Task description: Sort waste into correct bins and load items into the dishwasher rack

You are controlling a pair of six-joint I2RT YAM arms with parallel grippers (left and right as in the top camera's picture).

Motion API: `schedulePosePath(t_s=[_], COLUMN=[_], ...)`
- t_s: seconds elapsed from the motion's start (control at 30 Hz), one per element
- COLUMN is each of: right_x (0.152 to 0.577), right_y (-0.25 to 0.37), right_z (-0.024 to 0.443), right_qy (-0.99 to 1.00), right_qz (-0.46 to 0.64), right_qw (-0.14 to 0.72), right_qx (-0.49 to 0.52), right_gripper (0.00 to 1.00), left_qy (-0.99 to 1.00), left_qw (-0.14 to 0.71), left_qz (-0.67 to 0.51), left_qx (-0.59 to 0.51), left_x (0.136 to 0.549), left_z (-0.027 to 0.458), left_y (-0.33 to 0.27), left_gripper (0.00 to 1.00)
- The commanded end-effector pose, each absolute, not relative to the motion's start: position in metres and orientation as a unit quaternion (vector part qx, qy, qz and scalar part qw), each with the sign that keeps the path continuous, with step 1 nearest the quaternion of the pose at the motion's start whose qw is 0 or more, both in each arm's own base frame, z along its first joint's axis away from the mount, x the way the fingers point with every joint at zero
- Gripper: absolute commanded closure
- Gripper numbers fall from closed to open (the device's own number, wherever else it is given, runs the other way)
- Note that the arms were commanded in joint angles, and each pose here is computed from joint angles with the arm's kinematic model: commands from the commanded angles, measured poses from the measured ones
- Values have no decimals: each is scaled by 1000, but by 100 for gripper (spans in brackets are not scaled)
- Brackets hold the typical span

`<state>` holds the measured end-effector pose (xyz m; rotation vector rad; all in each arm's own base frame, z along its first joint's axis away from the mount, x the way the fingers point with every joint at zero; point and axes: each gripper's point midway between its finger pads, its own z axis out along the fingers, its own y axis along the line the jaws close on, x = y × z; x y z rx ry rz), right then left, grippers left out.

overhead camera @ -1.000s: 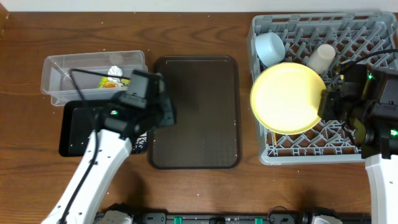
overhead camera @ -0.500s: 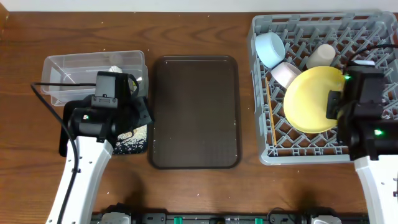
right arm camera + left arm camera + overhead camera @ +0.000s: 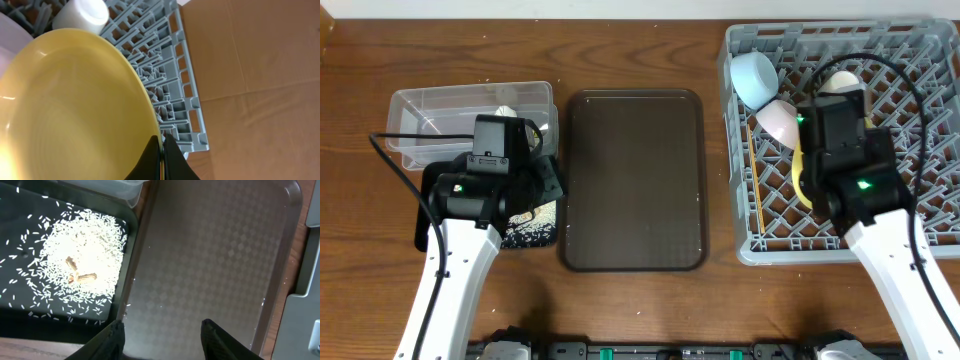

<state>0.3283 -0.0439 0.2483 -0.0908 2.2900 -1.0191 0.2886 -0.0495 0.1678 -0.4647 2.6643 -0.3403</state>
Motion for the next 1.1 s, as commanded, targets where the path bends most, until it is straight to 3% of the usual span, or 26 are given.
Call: schedulePosePath(t_s=[0.0, 0.27, 0.57, 0.63, 0.7, 1.07], right_x=[334, 344, 338, 337, 336, 320], right_y=[-36, -3, 54, 56, 60, 57], right_z=[253, 223, 183, 181, 179, 227], right_qy=[857, 865, 922, 927, 931, 925], right_qz=[-410, -398, -233, -217, -204, -130], right_qw=[308, 280, 277, 281, 278, 349], right_qx=[-55, -119, -138, -119, -120, -70], right_gripper=[99, 99, 99, 91, 76, 50], left_qy=[957, 957, 957, 957, 957, 958], left_qw=[210, 209, 209, 209, 209, 205], left_qz=[-116, -116, -116, -116, -116, -115], left_qx=[-164, -164, -164, -164, -164, -165], left_x=[287, 287, 286, 286, 286, 285], left_z=[169, 169, 168, 168, 168, 168], left_y=[-46, -46, -46, -46, -46, -46], left_gripper=[48, 48, 48, 48, 48, 37])
